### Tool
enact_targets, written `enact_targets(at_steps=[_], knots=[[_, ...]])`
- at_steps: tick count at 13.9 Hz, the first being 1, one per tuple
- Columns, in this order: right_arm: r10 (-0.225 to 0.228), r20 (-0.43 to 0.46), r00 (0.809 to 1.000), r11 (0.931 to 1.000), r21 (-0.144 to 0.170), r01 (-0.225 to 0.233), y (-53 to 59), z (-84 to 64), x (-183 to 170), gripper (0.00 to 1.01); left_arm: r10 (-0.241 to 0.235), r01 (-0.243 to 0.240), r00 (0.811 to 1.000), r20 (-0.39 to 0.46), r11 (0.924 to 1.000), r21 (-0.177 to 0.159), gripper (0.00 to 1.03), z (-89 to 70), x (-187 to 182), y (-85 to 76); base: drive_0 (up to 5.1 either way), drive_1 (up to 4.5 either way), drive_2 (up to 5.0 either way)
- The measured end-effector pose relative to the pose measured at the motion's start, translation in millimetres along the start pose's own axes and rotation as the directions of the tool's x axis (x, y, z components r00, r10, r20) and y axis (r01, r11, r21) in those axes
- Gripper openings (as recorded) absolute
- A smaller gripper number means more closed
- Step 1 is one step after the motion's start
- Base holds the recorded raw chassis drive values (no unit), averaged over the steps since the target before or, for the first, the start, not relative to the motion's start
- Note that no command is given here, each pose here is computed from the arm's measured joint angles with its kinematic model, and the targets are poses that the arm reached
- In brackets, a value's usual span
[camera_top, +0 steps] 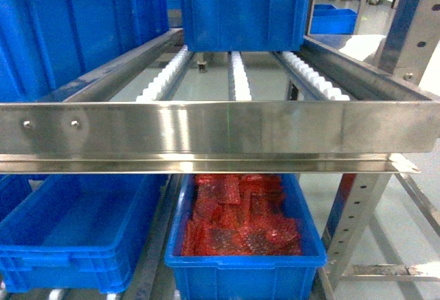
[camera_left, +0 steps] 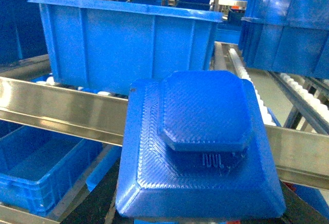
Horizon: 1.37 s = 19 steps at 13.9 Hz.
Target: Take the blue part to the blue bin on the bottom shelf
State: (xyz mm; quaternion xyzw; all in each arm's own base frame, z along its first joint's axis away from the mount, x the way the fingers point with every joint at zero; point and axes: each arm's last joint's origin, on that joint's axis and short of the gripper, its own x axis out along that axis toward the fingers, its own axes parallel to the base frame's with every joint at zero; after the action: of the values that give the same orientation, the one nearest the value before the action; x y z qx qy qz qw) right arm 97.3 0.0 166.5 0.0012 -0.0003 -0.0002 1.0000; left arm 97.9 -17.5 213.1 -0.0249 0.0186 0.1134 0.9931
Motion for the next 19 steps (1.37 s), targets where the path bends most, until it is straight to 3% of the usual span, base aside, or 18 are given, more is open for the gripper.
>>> enact_targets(at_steps=[4,16,19], knots=[[0.000,0.000,1.000,1.0000,0.000,0.000,0.0,0.0,0.0,0.98,0.000,0.000,1.000,-0.001,1.0000,0.000,0.43,-0.1,0.0,0.0,0.0,0.00,0.0],[0.003,0.001,1.000,1.0000,0.000,-0.003,0.1,0.1,0.0,0.98,0.001,-0.001,1.000,0.000,1.0000,0.000,0.43,-0.1,0.1,0.1,-5.0,2.37,2.4],[0.003,0.001,1.000,1.0000,0.000,-0.003,0.1,0.1,0.0,0.98,0.001,-0.001,1.000,0.000,1.0000,0.000,0.43,-0.1,0.1,0.1,0.0,0.00,0.0]])
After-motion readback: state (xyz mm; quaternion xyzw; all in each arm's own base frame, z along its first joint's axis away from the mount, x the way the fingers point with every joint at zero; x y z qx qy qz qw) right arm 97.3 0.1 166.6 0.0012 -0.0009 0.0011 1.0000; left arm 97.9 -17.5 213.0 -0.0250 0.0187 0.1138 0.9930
